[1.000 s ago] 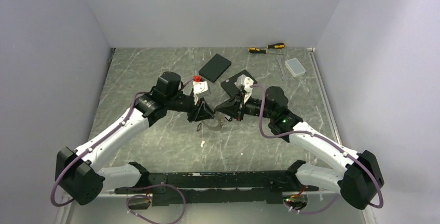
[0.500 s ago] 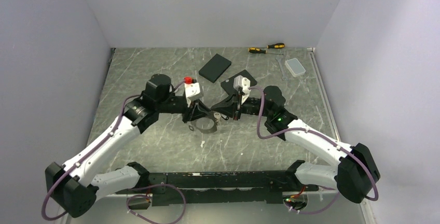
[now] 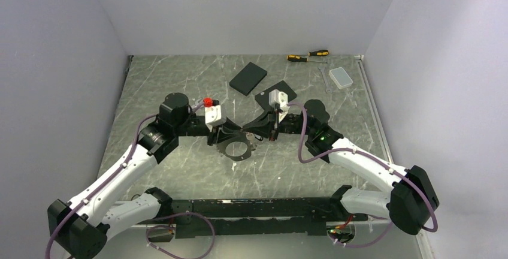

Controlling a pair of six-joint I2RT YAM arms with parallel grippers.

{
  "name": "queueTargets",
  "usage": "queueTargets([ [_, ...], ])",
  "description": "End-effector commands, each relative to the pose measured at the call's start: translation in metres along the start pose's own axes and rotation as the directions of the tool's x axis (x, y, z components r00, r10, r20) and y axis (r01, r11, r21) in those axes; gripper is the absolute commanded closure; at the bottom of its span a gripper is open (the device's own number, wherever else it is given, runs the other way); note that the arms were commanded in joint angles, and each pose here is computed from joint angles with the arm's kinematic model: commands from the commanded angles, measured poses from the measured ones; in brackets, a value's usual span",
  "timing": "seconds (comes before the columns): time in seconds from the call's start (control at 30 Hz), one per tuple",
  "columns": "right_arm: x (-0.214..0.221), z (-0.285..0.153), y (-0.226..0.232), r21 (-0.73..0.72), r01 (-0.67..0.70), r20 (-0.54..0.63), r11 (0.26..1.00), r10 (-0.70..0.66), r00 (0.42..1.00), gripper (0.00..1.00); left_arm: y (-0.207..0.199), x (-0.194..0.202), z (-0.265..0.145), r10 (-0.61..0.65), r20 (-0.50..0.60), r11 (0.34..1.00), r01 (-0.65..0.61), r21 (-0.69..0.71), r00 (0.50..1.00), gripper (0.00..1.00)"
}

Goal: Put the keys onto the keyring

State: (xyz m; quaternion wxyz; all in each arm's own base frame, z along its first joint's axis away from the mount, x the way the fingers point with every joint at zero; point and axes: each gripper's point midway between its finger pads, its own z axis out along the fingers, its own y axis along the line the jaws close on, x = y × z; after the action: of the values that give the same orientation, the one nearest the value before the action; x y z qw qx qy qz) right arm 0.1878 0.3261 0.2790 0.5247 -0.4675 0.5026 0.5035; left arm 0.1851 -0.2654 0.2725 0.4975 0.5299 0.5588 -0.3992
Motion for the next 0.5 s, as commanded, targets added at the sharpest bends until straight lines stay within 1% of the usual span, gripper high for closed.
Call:
queueTargets([
  [0.0,-0.0557,0.0013,0.0075,-0.026,0.157,0.126,0.987,-0.152,0.980,1.00,-0.0055,-0.0061,0.0018,0.077,0.053,0.996,-0.079,0.047,0.996,0.70],
  [0.13,-0.0548,0.0026,0.0106,-0.049,0.149,0.127,0.988,-0.142,0.982,1.00,-0.0044,-0.0069,0.0032,0.079,0.061,0.996,-0.082,0.046,0.995,0.71],
  [0.3,-0.0569,0.0029,0.0126,-0.057,0.150,0.139,0.987,-0.141,0.980,1.00,-0.0022,-0.0044,0.0056,0.065,0.052,0.997,-0.068,0.048,0.997,0.76],
  [0.47,-0.0590,0.0049,0.0160,-0.073,0.149,0.150,0.986,-0.137,0.979,1.00,0.0017,-0.0030,0.0059,0.066,0.047,0.997,-0.068,0.028,0.997,0.87],
])
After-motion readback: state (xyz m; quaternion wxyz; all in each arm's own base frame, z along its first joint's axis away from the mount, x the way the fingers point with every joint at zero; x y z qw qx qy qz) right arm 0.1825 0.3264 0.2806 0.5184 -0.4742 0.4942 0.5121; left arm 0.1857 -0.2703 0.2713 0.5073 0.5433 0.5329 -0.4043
